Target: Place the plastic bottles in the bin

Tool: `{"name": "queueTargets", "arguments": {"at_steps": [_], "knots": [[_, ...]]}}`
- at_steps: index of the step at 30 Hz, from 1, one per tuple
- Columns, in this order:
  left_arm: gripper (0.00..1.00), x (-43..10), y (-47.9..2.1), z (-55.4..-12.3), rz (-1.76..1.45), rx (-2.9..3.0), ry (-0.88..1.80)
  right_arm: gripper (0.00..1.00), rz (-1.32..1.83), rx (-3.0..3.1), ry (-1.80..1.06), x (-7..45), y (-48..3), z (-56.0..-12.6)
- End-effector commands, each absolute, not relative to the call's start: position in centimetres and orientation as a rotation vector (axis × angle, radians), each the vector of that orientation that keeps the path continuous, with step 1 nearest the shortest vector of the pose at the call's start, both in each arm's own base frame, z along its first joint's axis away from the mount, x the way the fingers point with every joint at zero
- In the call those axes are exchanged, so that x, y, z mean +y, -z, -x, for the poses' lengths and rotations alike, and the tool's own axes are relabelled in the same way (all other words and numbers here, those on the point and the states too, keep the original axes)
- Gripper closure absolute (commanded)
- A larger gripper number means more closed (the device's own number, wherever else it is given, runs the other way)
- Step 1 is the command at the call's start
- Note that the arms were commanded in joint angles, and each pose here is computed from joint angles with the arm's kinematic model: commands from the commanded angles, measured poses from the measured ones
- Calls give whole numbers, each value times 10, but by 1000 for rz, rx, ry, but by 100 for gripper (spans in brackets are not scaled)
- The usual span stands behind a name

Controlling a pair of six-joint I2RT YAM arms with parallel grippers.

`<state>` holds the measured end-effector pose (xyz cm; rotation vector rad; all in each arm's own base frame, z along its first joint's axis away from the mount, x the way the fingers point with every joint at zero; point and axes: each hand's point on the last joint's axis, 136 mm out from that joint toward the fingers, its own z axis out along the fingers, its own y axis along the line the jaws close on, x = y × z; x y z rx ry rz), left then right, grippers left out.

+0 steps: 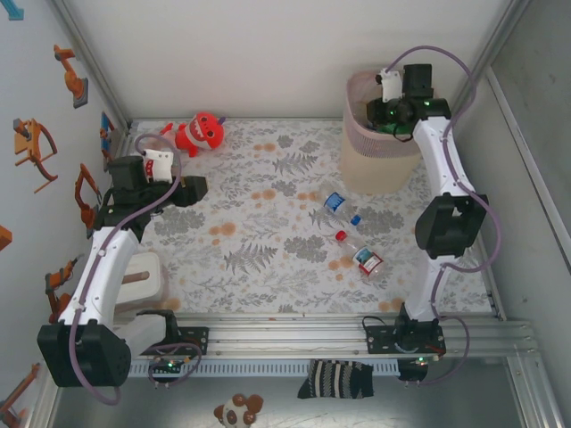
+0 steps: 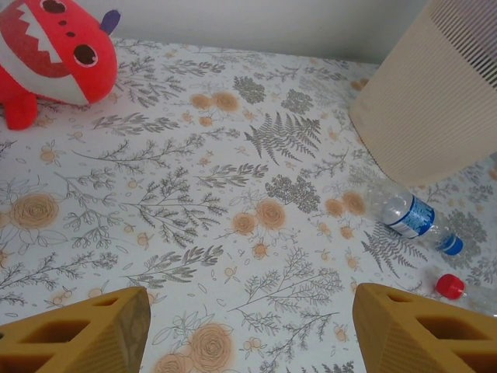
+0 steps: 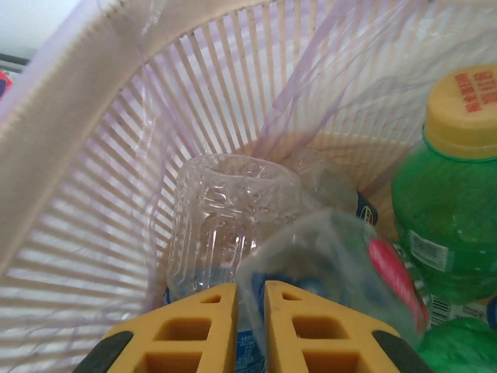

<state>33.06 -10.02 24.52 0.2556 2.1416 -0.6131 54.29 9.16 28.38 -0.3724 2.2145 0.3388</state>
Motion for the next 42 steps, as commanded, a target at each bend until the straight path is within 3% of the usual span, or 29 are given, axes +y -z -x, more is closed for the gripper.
{"name": "queueTargets", "arguments": {"at_steps": [1, 9, 17, 27, 42], "knots": [[31, -101, -254, -327, -261, 2111, 631, 83, 345, 2125, -366, 91, -336, -516], [31, -102, -256, -327, -263, 2103, 637, 81, 320, 2082, -375, 92, -361, -461], [31, -103, -255, -327, -262, 2103, 643, 78, 398, 2168, -362, 121, -339, -391], [31, -105, -254, -328, -261, 2108, 663, 71, 710, 2405, -205, 174, -245, -318], [31, -105, -253, -327, -258, 2110, 666, 53, 1199, 2774, 259, 188, -95, -278]]}}
